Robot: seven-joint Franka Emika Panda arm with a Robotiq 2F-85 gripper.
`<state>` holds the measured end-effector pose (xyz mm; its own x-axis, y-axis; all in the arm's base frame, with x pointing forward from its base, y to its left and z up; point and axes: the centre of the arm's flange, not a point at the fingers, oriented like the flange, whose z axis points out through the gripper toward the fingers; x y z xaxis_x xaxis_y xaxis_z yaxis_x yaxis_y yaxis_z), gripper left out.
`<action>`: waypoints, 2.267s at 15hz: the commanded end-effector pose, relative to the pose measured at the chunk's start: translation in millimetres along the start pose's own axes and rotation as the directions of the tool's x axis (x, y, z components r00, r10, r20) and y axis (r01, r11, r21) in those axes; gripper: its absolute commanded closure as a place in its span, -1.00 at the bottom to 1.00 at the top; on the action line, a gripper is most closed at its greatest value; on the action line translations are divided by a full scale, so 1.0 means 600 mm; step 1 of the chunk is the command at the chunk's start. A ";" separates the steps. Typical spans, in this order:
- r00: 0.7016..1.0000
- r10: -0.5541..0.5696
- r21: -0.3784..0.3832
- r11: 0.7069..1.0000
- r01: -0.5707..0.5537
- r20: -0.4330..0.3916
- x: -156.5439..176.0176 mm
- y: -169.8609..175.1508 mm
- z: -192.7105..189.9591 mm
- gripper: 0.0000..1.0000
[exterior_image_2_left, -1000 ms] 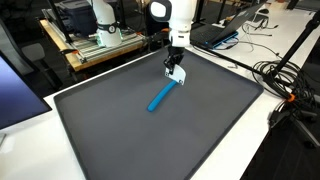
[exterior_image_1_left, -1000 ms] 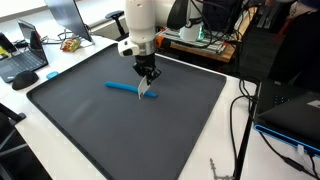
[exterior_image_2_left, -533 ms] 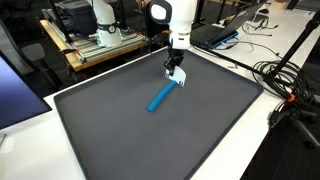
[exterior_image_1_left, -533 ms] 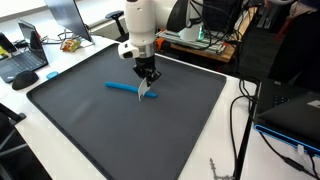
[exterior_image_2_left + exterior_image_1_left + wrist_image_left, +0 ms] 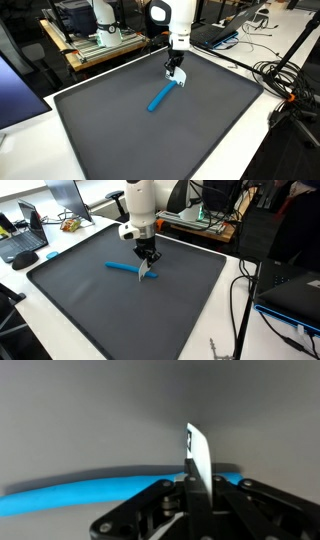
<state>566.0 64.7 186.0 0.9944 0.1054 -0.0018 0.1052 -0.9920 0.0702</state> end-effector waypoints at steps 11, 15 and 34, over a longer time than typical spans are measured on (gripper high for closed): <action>0.999 -0.038 0.075 0.996 0.040 -0.037 -0.023 -0.034 -0.042 0.98; 0.998 -0.007 0.065 0.998 0.012 -0.069 -0.037 0.001 -0.095 0.98; 0.998 0.012 0.003 1.000 -0.011 -0.062 -0.013 0.101 -0.070 0.98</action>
<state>554.9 9.0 241.3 0.9916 0.1060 0.0744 0.1027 -0.9936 0.0470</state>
